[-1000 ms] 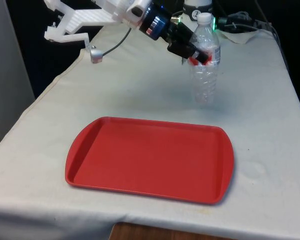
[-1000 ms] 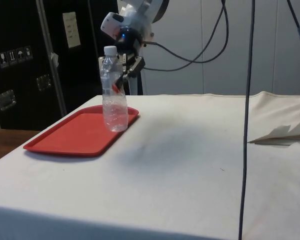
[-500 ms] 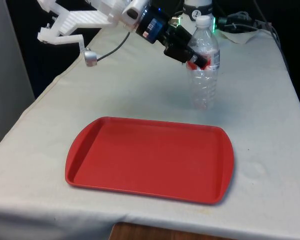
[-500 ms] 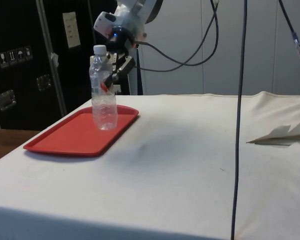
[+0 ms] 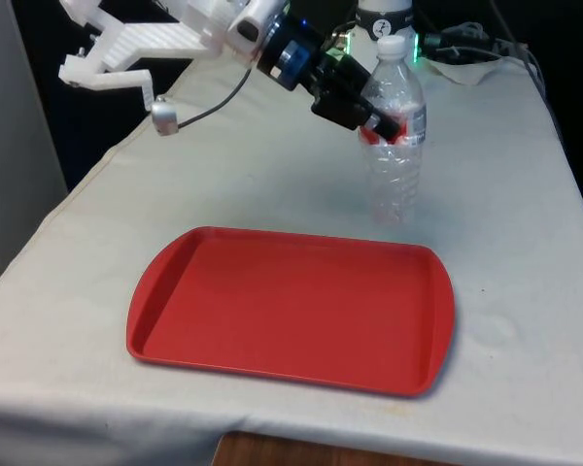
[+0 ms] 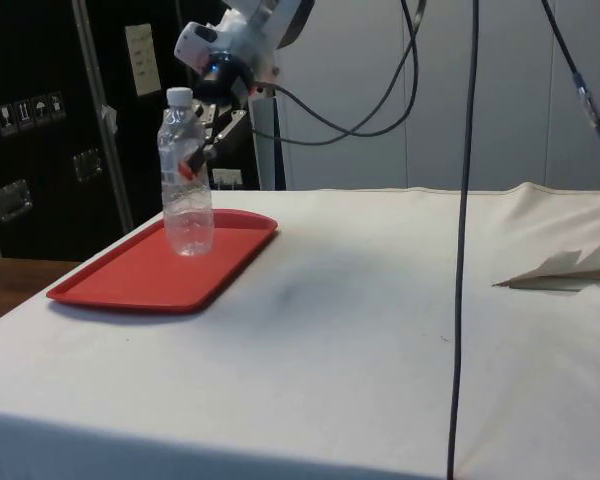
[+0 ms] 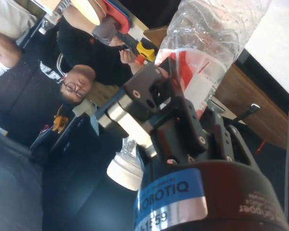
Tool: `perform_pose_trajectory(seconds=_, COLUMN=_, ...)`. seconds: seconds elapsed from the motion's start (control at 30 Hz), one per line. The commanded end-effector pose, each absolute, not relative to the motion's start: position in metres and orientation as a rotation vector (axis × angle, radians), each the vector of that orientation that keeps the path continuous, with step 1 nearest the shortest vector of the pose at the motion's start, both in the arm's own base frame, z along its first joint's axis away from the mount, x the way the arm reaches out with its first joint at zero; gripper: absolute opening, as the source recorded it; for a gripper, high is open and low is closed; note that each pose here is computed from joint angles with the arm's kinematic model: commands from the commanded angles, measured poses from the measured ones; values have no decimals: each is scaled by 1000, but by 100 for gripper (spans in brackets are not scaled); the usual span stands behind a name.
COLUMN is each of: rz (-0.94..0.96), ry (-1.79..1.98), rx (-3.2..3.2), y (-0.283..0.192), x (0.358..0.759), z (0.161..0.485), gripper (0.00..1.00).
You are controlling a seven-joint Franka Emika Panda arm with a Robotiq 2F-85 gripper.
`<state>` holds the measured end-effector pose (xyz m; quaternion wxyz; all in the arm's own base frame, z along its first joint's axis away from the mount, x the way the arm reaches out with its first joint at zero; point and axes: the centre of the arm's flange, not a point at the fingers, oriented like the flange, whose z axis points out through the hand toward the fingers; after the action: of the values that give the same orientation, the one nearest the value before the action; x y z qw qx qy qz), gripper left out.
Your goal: Place the bottle upright on the tray.
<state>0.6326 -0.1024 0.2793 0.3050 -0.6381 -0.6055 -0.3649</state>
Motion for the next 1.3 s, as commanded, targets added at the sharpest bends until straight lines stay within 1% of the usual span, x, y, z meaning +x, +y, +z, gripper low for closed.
perform_pose_trajectory(seconds=0.0, rz=-968, ry=-1596, rx=-1689, y=-103, x=637, z=280, gripper=34)
perform_pose_trajectory(seconds=0.63, rz=-1016, ry=-1562, rx=-1711, y=-102, x=672, z=280, gripper=34)
perform_pose_trajectory(seconds=1.07, rz=-1006, ry=-1572, rx=-1720, y=-102, x=681, z=278, gripper=34)
perform_pose_trajectory(seconds=1.27, rz=-971, ry=-1599, rx=-1746, y=-100, x=694, z=272, gripper=34)
